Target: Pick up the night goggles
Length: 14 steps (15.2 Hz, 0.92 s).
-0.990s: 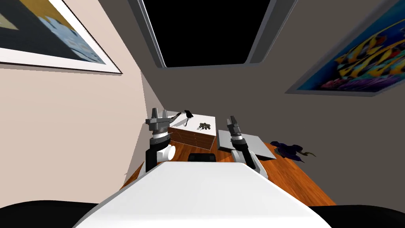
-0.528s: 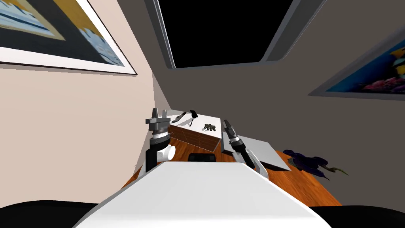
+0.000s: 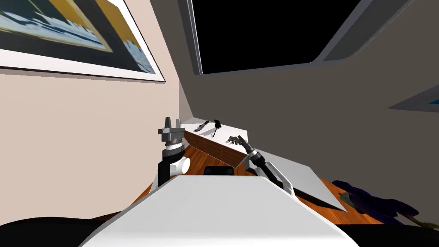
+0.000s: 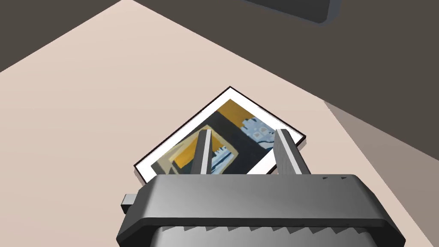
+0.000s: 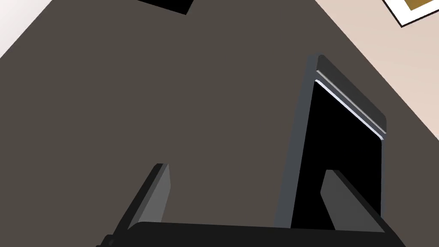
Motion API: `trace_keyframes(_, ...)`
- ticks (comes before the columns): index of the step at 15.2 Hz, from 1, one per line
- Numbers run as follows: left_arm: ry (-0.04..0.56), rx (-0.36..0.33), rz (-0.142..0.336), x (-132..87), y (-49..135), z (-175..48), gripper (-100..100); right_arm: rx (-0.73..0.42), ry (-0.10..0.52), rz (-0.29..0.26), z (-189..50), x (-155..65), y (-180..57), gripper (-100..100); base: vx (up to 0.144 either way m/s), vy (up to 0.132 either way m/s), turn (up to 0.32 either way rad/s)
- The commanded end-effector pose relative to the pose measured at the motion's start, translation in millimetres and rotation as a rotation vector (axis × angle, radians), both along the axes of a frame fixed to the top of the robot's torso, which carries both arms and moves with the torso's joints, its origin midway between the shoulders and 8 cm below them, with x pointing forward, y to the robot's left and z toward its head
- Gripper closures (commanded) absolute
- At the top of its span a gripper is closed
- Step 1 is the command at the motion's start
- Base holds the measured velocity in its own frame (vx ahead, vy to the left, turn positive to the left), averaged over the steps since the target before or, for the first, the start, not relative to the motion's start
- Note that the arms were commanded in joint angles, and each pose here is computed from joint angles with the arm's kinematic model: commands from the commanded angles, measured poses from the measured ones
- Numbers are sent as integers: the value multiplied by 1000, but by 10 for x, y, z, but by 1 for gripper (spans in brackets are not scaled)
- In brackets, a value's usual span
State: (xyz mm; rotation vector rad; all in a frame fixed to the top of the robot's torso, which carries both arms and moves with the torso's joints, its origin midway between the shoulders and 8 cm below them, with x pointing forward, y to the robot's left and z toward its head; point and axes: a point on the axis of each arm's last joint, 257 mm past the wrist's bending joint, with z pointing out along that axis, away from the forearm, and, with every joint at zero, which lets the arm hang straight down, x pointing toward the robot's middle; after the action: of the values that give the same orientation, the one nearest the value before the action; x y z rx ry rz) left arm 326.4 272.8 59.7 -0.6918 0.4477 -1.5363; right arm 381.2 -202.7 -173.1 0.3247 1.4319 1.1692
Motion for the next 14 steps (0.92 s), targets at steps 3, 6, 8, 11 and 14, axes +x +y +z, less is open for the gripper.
trace_keyframes(3,0,0,0,0,0,0,0,-104,47,42,-302,-62,-28,-100,42,81,150)
trace_keyframes(6,0,0,0,0,0,0,0,-175,81,69,-518,-109,-65,-100,46,77,162)
trace_keyframes(8,0,0,0,0,0,0,0,-243,114,95,-732,-164,-117,-100,50,101,206)
trace_keyframes(11,0,0,0,0,0,0,0,-322,148,125,-949,-234,-210,-100,61,88,180)
trace_keyframes(14,0,0,0,0,0,0,0,-400,183,152,-1160,-312,-322,-100,71,90,197)
